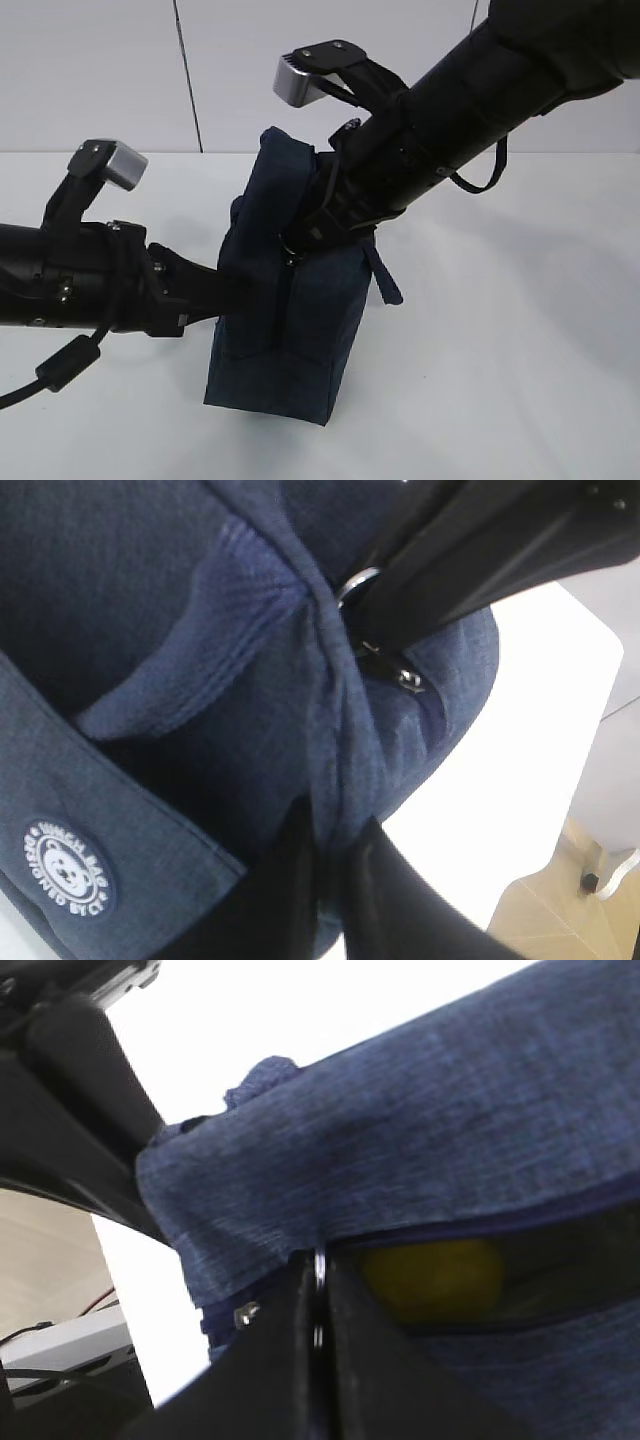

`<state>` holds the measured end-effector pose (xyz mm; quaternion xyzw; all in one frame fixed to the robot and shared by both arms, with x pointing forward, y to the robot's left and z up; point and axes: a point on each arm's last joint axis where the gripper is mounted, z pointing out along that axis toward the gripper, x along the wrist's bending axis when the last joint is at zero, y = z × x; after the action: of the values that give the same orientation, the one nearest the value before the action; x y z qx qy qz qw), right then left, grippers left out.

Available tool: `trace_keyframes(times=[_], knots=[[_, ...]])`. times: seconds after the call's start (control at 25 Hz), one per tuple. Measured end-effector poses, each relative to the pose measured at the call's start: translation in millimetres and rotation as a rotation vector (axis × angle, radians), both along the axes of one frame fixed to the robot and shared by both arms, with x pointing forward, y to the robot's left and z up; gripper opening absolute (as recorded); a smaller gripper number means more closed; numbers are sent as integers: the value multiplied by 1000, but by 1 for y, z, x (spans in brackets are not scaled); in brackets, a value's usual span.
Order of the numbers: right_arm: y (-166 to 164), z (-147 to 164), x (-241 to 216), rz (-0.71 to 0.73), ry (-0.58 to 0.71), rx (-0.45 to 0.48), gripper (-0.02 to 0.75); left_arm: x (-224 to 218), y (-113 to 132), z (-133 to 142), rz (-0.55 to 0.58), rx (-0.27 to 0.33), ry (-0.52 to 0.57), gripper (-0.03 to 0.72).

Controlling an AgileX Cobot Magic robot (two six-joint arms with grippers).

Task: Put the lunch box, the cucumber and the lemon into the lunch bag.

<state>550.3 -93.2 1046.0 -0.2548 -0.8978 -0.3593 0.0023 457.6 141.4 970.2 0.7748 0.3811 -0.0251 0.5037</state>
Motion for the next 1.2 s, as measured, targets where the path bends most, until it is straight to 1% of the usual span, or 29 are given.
trace_keyframes(times=[0.2, 0.32, 0.52, 0.64, 0.76, 0.96, 1.2], knots=[[4, 1, 4, -12, -75, 5, 20, 0, 0, 0, 0, 0, 0, 11], [6, 3, 8, -31, -120, 23, 20, 0, 0, 0, 0, 0, 0, 11], [9, 8, 12, -55, -166, 73, 20, 0, 0, 0, 3, -2, 1, 11], [10, 8, 13, -62, -183, 86, 20, 0, 0, 0, 7, -6, 3, 11], [11, 8, 11, -43, -162, 87, 20, 1, 0, 0, 9, -6, 3, 11], [12, 5, 0, 40, -76, 77, 20, 0, 0, 0, 4, -1, 1, 11], [14, 7, -2, 64, -68, 112, 20, 2, 2, -1, 22, 21, -2, 11]])
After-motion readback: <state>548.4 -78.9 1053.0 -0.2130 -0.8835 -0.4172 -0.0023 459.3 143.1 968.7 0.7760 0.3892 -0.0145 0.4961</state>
